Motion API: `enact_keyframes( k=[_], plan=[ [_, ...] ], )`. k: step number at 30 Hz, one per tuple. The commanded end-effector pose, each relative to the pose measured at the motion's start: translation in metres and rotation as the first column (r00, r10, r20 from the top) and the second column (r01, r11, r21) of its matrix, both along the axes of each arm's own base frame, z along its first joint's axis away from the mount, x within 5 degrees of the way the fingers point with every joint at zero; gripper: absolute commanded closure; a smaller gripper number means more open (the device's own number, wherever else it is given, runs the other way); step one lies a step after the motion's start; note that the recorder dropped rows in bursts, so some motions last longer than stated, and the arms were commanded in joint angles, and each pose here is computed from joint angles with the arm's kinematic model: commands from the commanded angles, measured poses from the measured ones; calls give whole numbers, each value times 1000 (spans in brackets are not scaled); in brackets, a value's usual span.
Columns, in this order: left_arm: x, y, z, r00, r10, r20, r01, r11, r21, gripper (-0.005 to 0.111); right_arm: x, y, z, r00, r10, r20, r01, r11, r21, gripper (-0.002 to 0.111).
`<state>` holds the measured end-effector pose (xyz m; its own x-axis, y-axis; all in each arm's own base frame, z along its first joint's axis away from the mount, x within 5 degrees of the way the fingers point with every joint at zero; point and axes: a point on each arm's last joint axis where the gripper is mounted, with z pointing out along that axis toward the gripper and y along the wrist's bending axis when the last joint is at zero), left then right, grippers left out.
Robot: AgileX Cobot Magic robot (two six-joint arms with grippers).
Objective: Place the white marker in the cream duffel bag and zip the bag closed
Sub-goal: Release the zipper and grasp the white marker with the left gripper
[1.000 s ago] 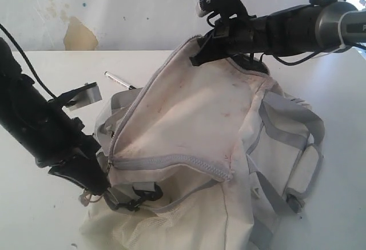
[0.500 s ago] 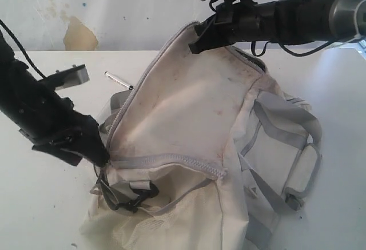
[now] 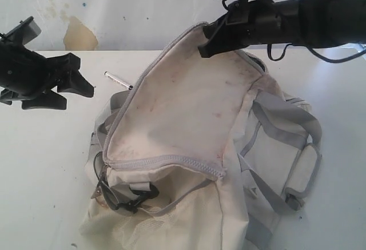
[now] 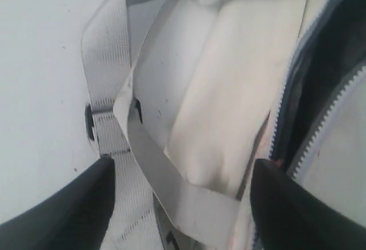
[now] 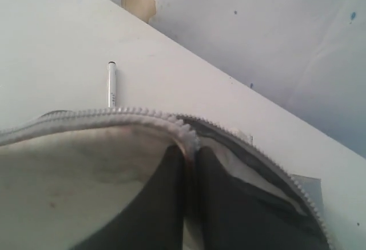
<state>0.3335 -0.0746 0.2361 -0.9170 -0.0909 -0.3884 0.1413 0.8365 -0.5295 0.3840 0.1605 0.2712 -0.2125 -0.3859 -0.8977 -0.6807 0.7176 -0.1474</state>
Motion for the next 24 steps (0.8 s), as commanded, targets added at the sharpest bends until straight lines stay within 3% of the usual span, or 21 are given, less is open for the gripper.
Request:
enact_keyframes(
  k=[1, 7, 15, 24],
  plan=[
    [9, 5, 7, 993, 87, 86, -87, 996, 3, 34, -23, -10, 5, 1000, -1, -10, 1, 1000, 0, 108],
    [14, 8, 9, 983, 125, 133, -128, 992, 13, 34, -55, -21, 4, 1000, 0, -28, -1, 1000, -22, 108],
    [40, 4, 17, 985, 76, 152, -80, 997, 22, 29, -88, -32, -8, 993, -32, -110, 32, 999, 2, 108],
    [86, -5, -2, 995, 81, 51, -80, 996, -36, 29, -114, -43, -33, 982, -61, -180, 54, 998, -43, 108]
  ],
)
